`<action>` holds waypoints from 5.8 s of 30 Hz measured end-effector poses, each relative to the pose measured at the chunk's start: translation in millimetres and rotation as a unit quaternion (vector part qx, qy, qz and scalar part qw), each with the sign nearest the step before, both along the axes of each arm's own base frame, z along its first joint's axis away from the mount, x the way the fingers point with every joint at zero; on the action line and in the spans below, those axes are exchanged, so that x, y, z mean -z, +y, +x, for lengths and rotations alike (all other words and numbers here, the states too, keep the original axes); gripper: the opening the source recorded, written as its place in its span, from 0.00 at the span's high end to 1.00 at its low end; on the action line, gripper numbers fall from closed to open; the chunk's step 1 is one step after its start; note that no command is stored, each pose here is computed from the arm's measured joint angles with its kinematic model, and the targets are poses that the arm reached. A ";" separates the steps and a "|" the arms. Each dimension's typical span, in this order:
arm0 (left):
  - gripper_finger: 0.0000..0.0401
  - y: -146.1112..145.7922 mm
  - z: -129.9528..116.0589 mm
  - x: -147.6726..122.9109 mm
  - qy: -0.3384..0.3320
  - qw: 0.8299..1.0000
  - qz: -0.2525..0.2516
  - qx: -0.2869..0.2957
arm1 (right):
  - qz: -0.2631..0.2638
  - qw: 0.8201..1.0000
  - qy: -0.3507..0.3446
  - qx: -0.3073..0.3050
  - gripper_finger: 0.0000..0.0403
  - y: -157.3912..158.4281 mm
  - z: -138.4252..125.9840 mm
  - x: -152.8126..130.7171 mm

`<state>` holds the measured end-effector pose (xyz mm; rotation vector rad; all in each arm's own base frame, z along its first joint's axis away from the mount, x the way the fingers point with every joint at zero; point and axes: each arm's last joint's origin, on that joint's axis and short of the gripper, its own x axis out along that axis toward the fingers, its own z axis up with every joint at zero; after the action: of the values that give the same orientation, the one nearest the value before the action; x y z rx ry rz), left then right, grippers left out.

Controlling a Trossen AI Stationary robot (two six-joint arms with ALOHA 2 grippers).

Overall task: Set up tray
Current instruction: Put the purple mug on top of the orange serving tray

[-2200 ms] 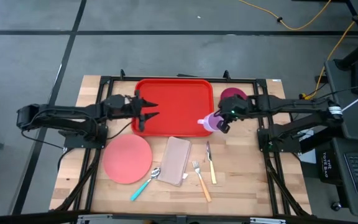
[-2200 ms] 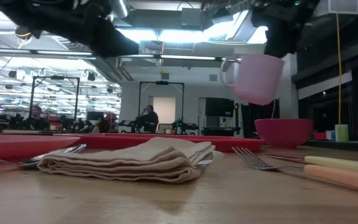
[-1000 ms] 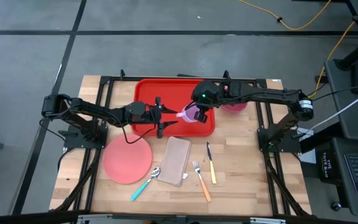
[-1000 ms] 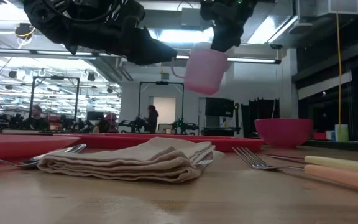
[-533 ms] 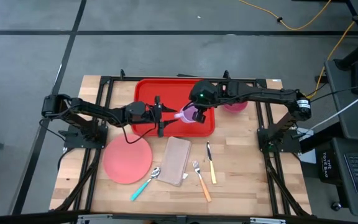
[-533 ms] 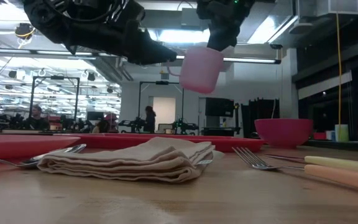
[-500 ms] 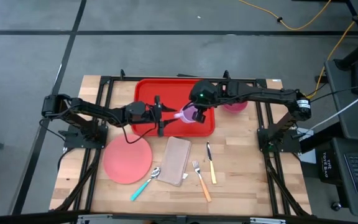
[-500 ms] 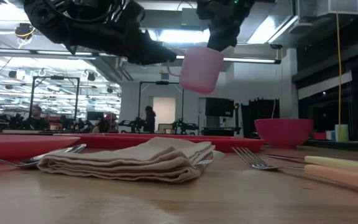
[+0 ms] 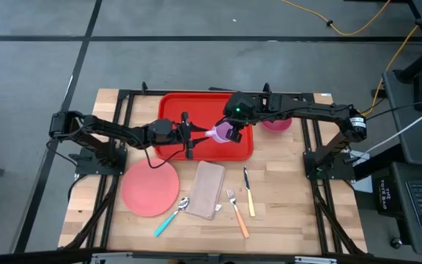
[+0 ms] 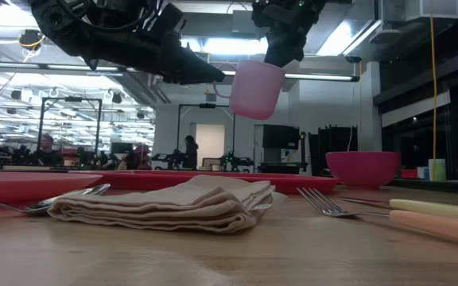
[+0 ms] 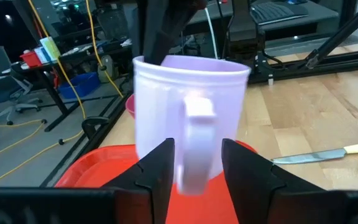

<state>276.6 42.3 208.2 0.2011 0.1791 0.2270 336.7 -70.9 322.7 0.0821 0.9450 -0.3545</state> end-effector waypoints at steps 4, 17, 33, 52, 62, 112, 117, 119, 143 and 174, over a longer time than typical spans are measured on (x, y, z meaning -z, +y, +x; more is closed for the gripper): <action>0.70 3.5 -0.6 -0.1 0.000 1.000 0.000 -0.006 | 0.000 1.000 0.000 -0.001 0.97 0.0 0.0 0.0; 0.81 3.6 -0.5 -0.4 -0.002 1.000 -0.004 0.019 | 0.000 1.000 0.000 -0.001 0.97 0.0 0.0 0.1; 0.89 3.7 -0.6 -0.3 0.001 1.000 0.009 0.016 | 0.002 1.000 0.002 -0.016 0.95 0.5 0.1 0.3; 0.89 3.9 -0.6 0.1 0.005 1.000 0.013 0.017 | -0.009 0.999 0.005 -0.036 0.72 1.5 -3.2 -18.6; 0.89 1.5 -13.0 -18.7 -0.003 0.998 0.048 0.037 | -0.033 0.998 -0.014 -0.055 0.71 3.3 -13.1 -46.1; 0.90 61.3 -110.1 -2.2 -0.045 0.996 -0.043 0.062 | -0.078 0.943 -0.298 -0.126 0.99 60.5 -113.6 124.8; 0.89 62.6 -123.4 11.1 -0.077 0.995 -0.033 0.056 | -0.081 0.942 -0.299 -0.127 0.98 60.5 -113.4 124.4; 0.89 62.7 -131.8 19.7 -0.091 0.994 -0.034 0.040 | -0.081 0.942 -0.299 -0.127 0.98 60.5 -113.4 124.5; 0.89 111.7 -177.3 49.7 -0.069 0.995 -0.064 -0.030 | -0.097 0.935 -0.316 -0.128 0.98 60.0 -112.2 120.4; 0.89 177.3 -183.2 114.0 -0.062 0.986 -0.152 -0.026 | -0.103 0.935 -0.319 -0.115 0.98 59.2 -112.1 119.6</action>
<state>93.4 219.5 94.1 -0.1205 0.0934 0.2596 224.6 -11.7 203.1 -0.1024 0.2644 -0.1856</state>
